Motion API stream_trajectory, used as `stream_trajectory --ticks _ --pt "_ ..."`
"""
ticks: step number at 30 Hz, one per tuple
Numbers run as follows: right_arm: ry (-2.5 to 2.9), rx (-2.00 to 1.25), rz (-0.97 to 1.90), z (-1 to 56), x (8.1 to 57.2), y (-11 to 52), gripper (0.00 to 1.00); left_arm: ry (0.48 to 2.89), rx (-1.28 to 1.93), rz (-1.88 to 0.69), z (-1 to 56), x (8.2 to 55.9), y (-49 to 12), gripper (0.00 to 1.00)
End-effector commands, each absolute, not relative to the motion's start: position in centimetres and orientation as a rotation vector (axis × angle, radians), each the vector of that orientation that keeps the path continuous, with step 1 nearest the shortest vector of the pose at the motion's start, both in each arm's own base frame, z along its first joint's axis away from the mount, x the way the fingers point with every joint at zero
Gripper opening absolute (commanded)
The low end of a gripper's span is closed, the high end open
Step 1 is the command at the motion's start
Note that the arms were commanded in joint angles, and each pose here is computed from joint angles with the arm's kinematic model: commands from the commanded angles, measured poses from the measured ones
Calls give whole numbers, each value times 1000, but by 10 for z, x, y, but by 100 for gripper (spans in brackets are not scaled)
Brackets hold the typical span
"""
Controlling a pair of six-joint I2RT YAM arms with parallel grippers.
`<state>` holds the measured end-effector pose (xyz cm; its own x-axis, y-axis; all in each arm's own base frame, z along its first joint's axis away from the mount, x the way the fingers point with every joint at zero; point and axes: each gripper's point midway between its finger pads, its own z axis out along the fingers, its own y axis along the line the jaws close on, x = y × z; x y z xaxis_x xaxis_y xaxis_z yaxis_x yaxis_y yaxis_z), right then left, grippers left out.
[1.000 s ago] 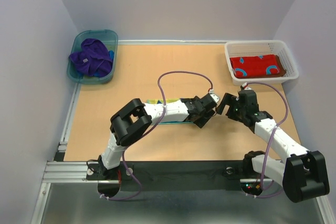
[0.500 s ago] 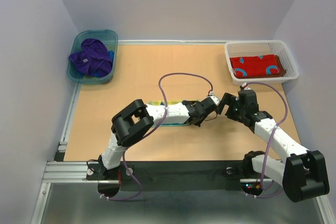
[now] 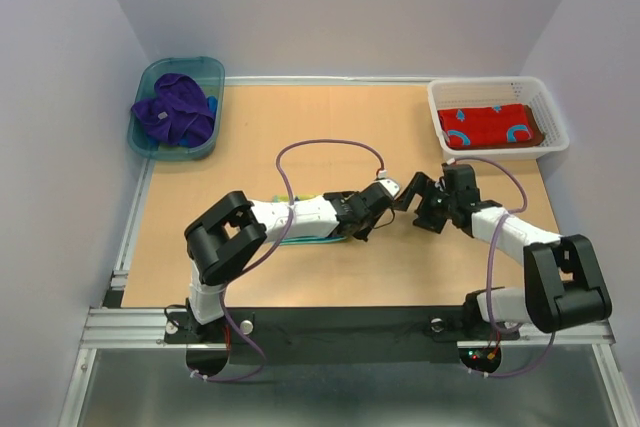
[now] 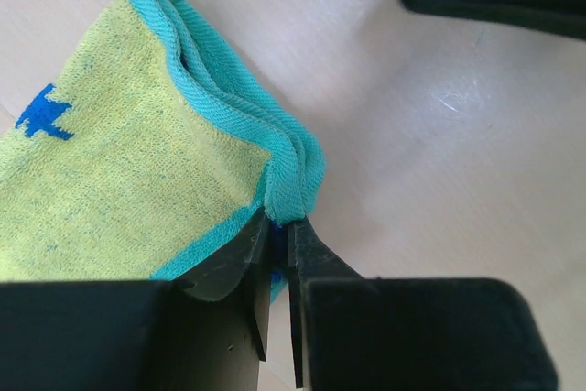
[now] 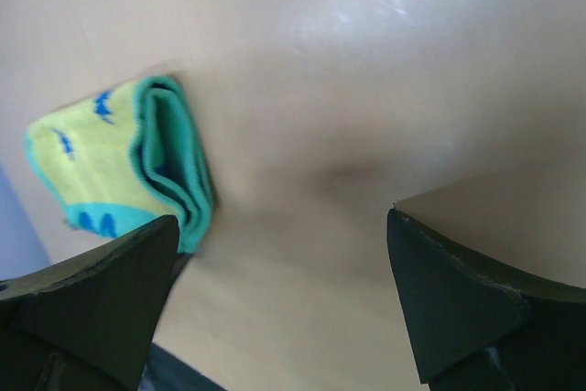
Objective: Fold and stack the towels
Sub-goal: Neatly place the folded towel into the bin
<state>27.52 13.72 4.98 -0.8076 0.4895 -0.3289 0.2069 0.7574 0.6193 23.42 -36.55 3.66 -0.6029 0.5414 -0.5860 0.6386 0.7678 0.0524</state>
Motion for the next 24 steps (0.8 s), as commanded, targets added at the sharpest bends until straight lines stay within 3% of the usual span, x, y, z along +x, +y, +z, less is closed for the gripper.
stream_trajectory --ticks 1,19,24 --pt "2361 518 1077 79 299 169 100 2305 815 -335 71 234 -377 9" --pt "2517 515 1317 29 273 246 100 2240 662 -468 103 236 -391 12" --pt "2520 495 1315 29 276 251 92 2256 661 -477 94 231 -401 15"
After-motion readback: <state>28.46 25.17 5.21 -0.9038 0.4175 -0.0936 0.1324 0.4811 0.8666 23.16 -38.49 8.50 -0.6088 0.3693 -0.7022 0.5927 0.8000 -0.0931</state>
